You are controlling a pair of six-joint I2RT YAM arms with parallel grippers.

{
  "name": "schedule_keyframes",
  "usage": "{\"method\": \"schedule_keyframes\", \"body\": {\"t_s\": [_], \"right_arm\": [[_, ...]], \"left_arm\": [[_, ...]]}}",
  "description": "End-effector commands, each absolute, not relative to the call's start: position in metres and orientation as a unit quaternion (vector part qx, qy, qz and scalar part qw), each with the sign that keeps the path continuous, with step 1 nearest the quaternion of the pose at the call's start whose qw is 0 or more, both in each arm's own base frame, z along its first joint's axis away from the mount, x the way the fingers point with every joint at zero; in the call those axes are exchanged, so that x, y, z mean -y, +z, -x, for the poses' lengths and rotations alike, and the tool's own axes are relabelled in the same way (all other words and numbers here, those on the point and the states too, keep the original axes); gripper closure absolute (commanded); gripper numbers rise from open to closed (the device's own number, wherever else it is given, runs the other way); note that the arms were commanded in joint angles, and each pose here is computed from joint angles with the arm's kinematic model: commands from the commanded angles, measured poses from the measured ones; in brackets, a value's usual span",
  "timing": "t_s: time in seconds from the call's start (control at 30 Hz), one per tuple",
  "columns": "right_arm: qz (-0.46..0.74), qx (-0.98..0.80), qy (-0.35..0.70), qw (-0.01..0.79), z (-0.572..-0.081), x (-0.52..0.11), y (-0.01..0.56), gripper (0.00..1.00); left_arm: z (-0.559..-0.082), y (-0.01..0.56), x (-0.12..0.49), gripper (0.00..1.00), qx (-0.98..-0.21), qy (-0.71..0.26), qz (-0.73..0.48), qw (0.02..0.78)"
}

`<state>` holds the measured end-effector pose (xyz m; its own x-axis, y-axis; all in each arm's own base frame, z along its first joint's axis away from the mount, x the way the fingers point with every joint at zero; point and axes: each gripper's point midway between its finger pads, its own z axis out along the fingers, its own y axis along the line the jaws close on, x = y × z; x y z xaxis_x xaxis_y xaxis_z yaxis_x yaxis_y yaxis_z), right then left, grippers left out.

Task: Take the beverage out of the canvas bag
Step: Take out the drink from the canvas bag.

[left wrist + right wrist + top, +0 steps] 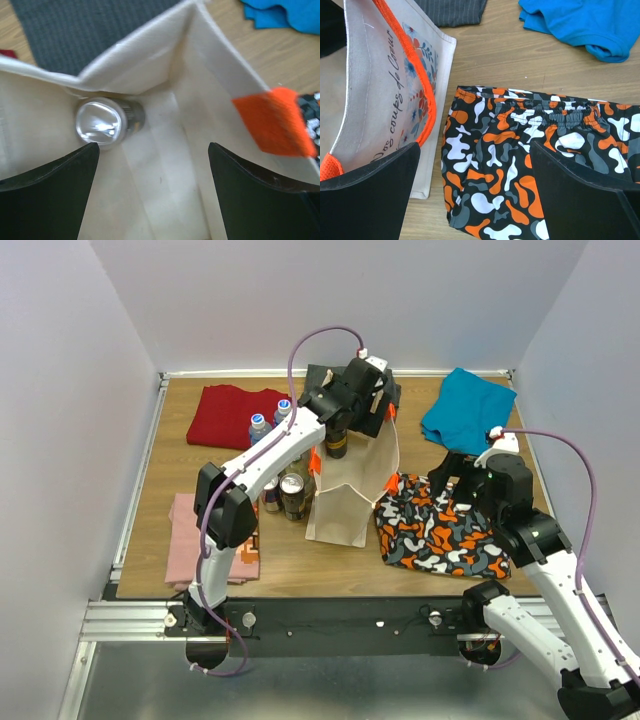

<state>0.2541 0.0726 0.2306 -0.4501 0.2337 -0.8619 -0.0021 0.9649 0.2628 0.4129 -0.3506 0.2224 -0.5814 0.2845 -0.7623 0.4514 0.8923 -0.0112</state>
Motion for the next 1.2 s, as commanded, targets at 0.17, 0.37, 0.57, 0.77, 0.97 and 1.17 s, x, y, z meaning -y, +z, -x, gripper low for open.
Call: {"method": "schedule_keyframes", "body": {"t_s": [0.17,0.37,0.57,0.77,0.97,1.17], "right_arm": [[-0.067,-0.843,0.103,0.524,-0.259,-0.07,0.231,0.01],[-0.064,-0.844,0.104,0.523,-0.259,-0.071,0.23,0.01],[-0.064,-0.845,0.102,0.521,-0.26,-0.071,0.229,0.01],[-0.063,-0.846,0.102,0.52,-0.26,-0.072,0.228,0.01],[-0.064,-0.846,0.102,0.52,-0.261,-0.072,0.228,0.01],[-0.064,-0.847,0.1,0.518,-0.261,-0.071,0.226,0.01]], "left_arm": [[-0.442,0.2,0.318,0.01,-0.898,-0.027,-0.146,0.413],[-0.449,0.182,0.312,0.01,-0.905,-0.013,-0.128,0.405],[-0.454,0.179,0.305,0.01,-0.903,0.005,-0.108,0.415],[-0.458,0.176,0.302,0.01,-0.903,0.003,-0.095,0.419],[-0.461,0.167,0.298,0.01,-0.909,-0.009,-0.084,0.409],[-0.463,0.157,0.303,0.01,-0.912,-0.022,-0.086,0.4]]}}
